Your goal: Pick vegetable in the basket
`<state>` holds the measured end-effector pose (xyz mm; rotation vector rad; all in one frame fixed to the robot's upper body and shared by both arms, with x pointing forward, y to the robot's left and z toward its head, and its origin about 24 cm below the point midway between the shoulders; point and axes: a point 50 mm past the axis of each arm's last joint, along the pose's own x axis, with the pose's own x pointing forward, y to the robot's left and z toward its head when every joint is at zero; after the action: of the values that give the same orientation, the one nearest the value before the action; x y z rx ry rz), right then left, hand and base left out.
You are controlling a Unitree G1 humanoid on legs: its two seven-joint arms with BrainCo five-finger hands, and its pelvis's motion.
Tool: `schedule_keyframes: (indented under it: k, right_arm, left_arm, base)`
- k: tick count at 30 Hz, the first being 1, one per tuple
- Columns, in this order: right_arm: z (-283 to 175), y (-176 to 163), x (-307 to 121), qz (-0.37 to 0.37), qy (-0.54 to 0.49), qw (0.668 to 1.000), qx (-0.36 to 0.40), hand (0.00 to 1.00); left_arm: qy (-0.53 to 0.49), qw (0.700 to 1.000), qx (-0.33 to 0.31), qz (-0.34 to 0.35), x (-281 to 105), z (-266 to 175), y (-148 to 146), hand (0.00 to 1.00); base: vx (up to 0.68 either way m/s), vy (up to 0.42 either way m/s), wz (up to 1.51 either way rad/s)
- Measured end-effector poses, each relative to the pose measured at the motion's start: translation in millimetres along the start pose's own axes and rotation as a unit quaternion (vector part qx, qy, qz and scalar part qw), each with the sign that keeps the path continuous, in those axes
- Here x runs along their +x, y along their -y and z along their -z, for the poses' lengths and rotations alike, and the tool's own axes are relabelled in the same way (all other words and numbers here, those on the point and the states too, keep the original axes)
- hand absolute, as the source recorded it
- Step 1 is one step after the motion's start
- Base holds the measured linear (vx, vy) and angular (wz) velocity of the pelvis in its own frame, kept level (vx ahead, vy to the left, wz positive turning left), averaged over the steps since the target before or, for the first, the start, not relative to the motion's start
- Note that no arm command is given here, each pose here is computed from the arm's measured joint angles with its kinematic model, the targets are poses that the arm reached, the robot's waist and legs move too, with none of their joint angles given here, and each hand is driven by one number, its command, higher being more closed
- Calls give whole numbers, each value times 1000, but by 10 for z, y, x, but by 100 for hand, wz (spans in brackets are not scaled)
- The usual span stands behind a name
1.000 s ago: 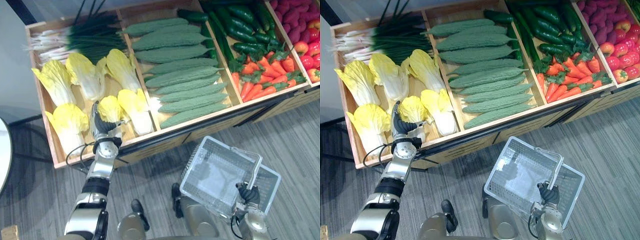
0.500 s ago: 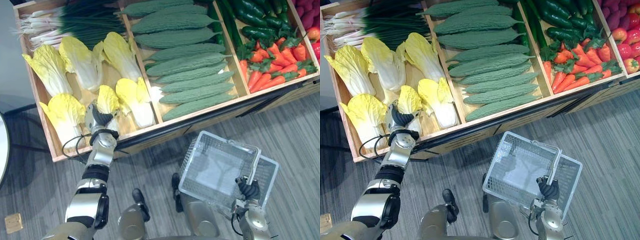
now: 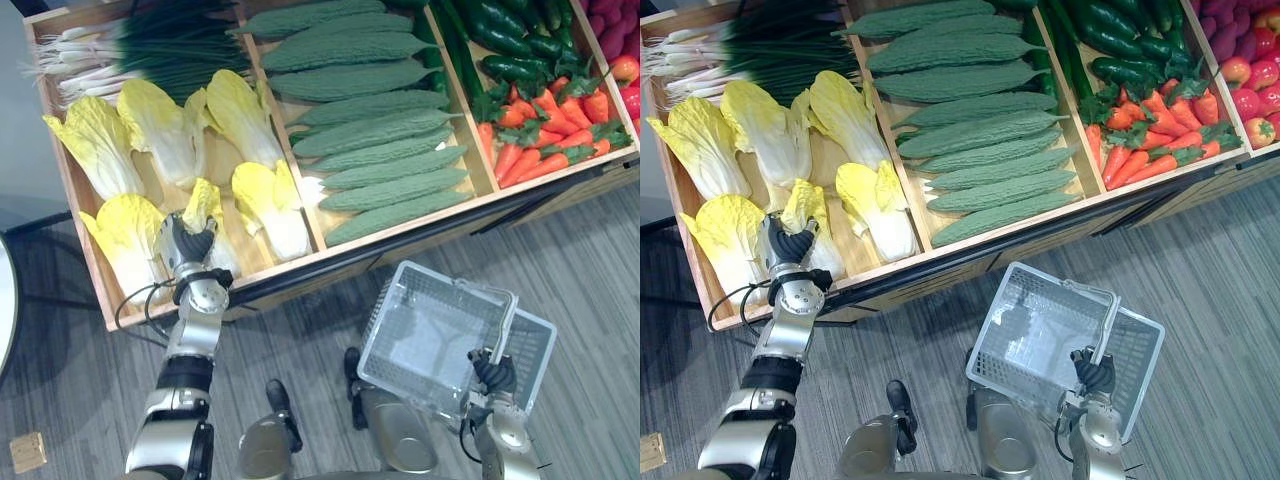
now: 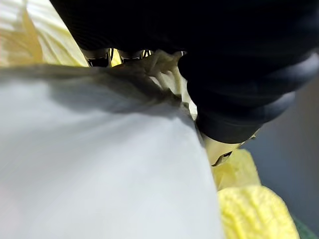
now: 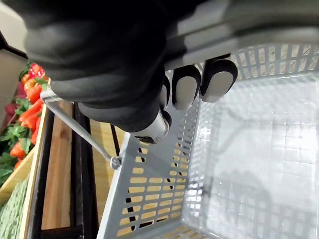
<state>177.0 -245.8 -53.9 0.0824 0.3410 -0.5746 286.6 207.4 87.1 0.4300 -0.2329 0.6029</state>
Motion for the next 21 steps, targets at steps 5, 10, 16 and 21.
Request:
schedule_keyframes:
  k: [5,10,16,21]
  right_arm:
    - [-36,18,27,6,7,1000,-5,100]
    - [-135,79,32,16,27,999,-7,100]
    - [-408,29,-2,2,85,996,-5,100]
    - [-445,-45,13,-9,92,996,-8,100]
  left_arm:
    - [45,997,-65,12,-102,-218,-70,100]
    - [76,987,-133,41,-276,-429,-22,100]
    - [148,967,-195,64,-390,-808,-14,100]
    - [152,966,-201,62,-384,-828,-17,100]
  base:
    - [-50,15,-9]
    - [-116,51,-53]
    - [-104,76,-103]
    - [-1,44,-103]
